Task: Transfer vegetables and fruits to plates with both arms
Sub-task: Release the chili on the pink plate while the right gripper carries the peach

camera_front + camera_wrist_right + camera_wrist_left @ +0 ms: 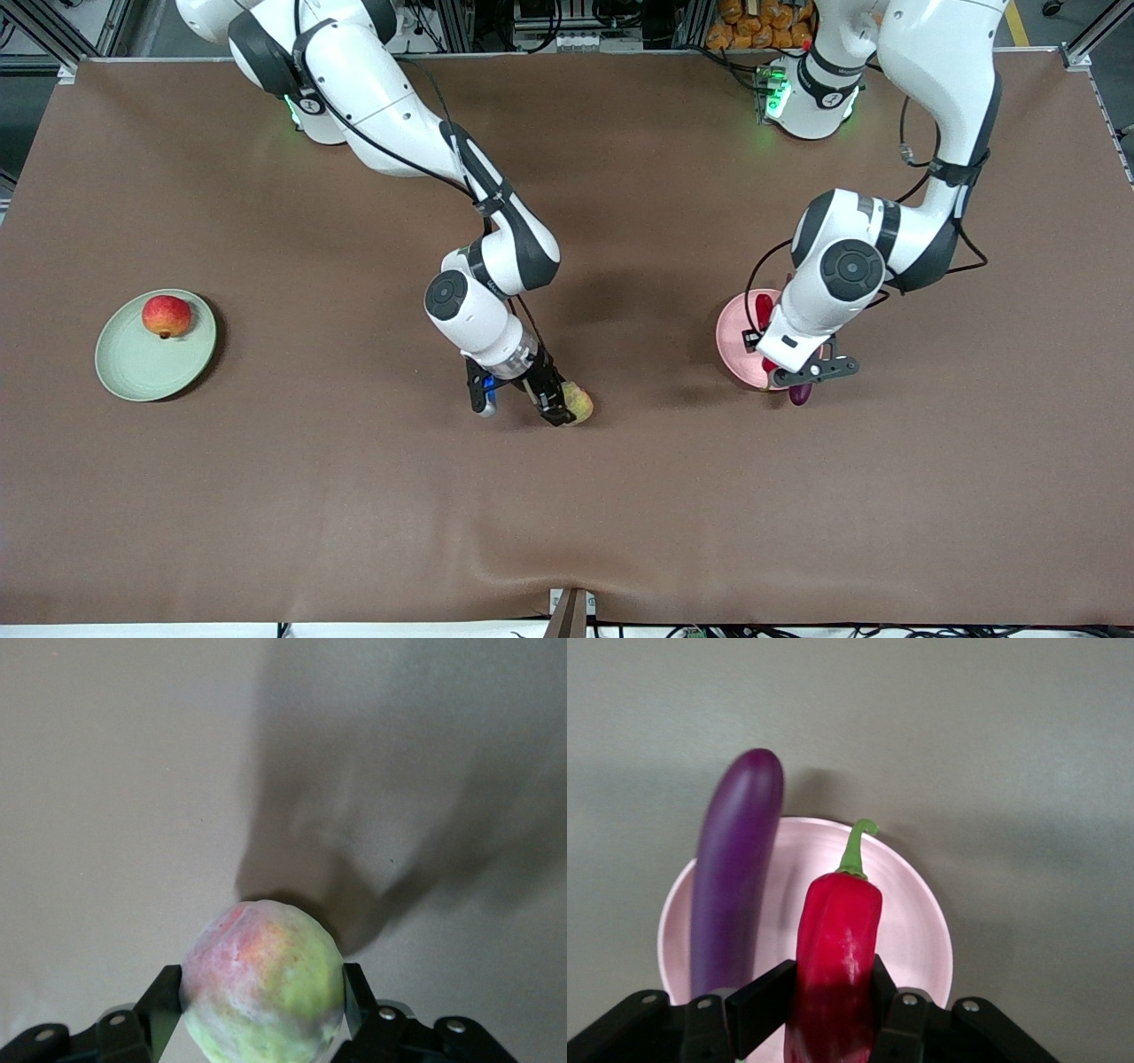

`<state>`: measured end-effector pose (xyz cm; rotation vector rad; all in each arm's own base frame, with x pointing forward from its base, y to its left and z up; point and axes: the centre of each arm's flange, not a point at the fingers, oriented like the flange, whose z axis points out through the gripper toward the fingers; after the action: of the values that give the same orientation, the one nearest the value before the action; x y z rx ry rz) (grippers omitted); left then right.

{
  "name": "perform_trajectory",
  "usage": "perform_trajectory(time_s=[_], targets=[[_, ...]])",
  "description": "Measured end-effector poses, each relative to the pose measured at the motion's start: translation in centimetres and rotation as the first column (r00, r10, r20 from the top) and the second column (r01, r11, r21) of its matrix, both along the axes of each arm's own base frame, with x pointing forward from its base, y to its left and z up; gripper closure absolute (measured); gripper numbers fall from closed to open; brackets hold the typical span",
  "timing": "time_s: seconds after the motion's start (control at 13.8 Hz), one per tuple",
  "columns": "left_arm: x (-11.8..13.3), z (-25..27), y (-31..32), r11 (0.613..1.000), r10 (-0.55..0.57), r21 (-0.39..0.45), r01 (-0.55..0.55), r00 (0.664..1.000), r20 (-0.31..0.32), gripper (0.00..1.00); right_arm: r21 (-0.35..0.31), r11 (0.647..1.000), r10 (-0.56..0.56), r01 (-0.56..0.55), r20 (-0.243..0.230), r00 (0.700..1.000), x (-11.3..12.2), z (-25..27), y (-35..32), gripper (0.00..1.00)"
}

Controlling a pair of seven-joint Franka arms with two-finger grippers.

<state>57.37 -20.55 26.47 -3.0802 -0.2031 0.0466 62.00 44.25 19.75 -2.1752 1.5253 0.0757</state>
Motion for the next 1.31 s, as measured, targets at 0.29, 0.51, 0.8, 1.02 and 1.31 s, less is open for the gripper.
perform_trajectory(time_s=[0.29, 0.51, 0.8, 1.02, 1.31], targets=[[0.3, -0.5, 0.1, 1.0, 0.002, -0.003, -0.002, 1.0, 0.007, 0.63, -0.034, 0.992, 0.113, -0.123, -0.212, 0.971, 2.7, 3.7, -5.5, 0.22], [0.7, -0.2, 0.0, 1.0, 0.003, -0.006, -0.003, 1.0, 0.017, 0.63, 0.02, 0.954, 0.289, -0.3, -0.327, 0.9, 4.2, 10.7, -13.6, 0.22], [0.6, -2.2, 0.6, 1.0, 0.01, 0.005, -0.01, 1.0, -0.013, 0.63, 0.081, 0.772, 0.6, -0.631, -0.421, 0.68, 3.5, 15.6, -32.4, 0.22], [1.8, -0.3, 0.6, 1.0, 0.016, -0.005, -0.016, 1.0, 0.017, 0.37, 0.126, 0.636, 0.741, -0.762, -0.375, 0.557, 1.6, 13.6, -47.0, 0.22], [3.8, 10.8, 0.3, 0.999, 0.031, 0.011, -0.031, 1.0, 0.004, 0.0, 0.044, 0.425, 0.839, -0.904, -0.393, 0.376, 0.0, 12.6, -59.0, 0.22]])
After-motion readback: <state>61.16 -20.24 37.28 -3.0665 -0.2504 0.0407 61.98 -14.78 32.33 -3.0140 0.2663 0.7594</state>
